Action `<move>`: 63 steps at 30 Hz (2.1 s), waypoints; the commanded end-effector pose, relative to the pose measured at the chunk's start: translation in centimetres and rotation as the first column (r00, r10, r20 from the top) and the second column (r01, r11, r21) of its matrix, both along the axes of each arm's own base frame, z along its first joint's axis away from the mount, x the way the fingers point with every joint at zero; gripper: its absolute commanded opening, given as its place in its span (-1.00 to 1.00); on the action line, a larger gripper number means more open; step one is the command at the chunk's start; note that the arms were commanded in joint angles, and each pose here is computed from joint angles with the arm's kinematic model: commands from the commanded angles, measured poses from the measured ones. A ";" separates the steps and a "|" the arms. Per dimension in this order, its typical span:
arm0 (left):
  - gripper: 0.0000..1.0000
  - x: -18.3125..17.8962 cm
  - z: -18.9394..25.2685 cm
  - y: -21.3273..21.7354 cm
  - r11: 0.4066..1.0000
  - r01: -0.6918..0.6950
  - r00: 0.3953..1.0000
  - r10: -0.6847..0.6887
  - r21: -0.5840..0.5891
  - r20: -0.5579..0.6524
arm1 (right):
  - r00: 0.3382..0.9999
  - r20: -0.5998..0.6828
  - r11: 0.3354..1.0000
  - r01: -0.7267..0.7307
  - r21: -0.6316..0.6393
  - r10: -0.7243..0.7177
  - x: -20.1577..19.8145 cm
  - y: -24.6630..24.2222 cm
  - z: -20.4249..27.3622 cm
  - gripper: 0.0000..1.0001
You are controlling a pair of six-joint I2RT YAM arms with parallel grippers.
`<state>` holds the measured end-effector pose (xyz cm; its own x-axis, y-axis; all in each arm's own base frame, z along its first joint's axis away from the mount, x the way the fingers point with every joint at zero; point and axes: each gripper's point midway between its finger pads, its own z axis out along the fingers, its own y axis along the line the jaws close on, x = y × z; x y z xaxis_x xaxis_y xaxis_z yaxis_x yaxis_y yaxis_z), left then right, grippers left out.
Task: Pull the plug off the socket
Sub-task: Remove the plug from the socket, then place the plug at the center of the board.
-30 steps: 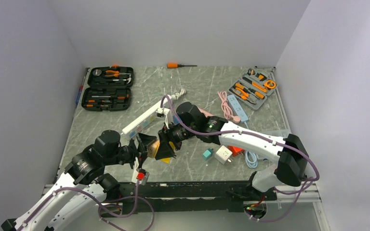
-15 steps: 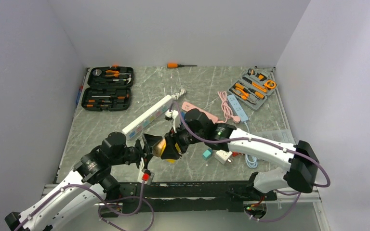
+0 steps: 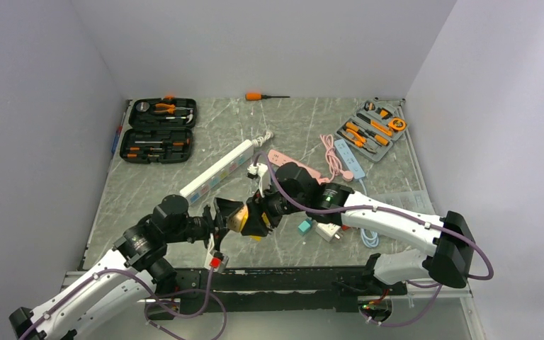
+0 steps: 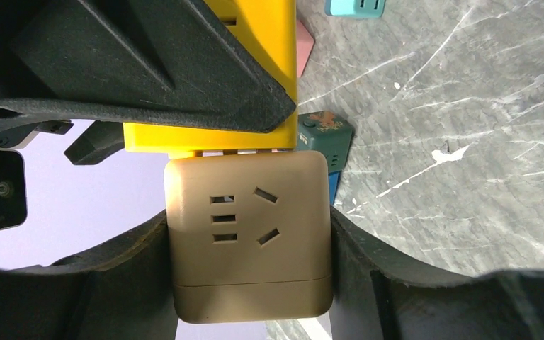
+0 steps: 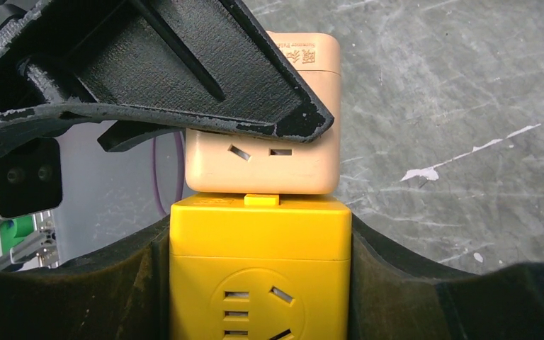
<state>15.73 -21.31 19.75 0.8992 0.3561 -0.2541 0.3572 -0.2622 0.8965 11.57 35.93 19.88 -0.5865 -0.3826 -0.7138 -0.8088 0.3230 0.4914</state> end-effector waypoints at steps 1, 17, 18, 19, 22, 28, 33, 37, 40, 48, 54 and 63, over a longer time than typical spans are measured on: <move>-1.00 2.8 -8.2 8.1 0.865 -0.301 0.945 0.327 0.403 0.004 | 0.986 -0.169 0.993 -0.018 -0.114 -0.001 -3.9 -4.8 -0.2 -1.00; -1.00 2.9 -11.0 10.6 0.778 -0.314 0.940 0.334 0.544 0.065 | 0.986 -0.144 0.968 0.051 -0.246 -0.089 -4.0 -7.5 -3.2 -1.00; -1.00 3.0 -11.0 10.5 0.780 -0.320 0.937 0.343 0.538 0.061 | 0.986 -0.135 0.968 0.064 -0.244 -0.099 -3.9 -7.5 -3.2 -1.00; -1.00 3.1 -10.9 10.4 0.783 -0.327 0.935 0.351 0.530 0.059 | 0.986 -0.121 0.966 0.085 -0.244 -0.118 -3.5 -7.5 -3.2 -1.00; -1.00 3.7 -10.5 10.0 0.791 -0.362 0.920 0.389 0.492 0.051 | 0.976 -0.060 0.948 0.189 -0.255 -0.211 -1.5 -7.5 -3.5 -1.00; -1.00 4.3 -7.5 8.6 0.803 -0.451 0.839 0.531 0.390 -0.123 | 0.890 0.115 0.826 0.453 -0.336 -0.442 3.6 -8.9 -5.4 -1.00; -1.00 2.7 -6.1 6.6 0.855 -0.385 0.825 0.488 0.348 -0.284 | 0.797 0.231 0.713 0.602 -0.360 -0.557 7.1 -9.4 -8.5 -1.00; -1.00 2.6 -6.3 6.7 0.862 -0.361 0.849 0.461 0.356 -0.257 | 0.730 0.292 0.642 0.683 -0.348 -0.618 9.2 -9.2 -11.0 -1.00; -1.00 2.4 -6.6 6.9 0.864 -0.352 0.860 0.450 0.360 -0.239 | 0.704 0.328 0.623 0.710 -0.328 -0.630 10.1 -9.1 -12.3 -1.00; -1.00 0.9 -7.3 7.6 0.856 -0.314 0.846 0.449 0.412 -0.288 | 0.647 0.369 0.561 0.762 -0.324 -0.667 10.9 -10.4 -15.1 -0.94; -1.00 1.6 -7.1 7.2 0.854 -0.339 0.837 0.465 0.395 -0.288 | 0.546 0.404 0.391 0.826 -0.407 -0.734 10.6 -14.1 -17.8 -0.62; -1.00 2.1 -6.5 5.9 0.847 -0.325 0.805 0.481 0.421 -0.348 | 0.425 0.354 0.231 0.849 -0.474 -0.833 10.2 -18.4 -19.2 -0.46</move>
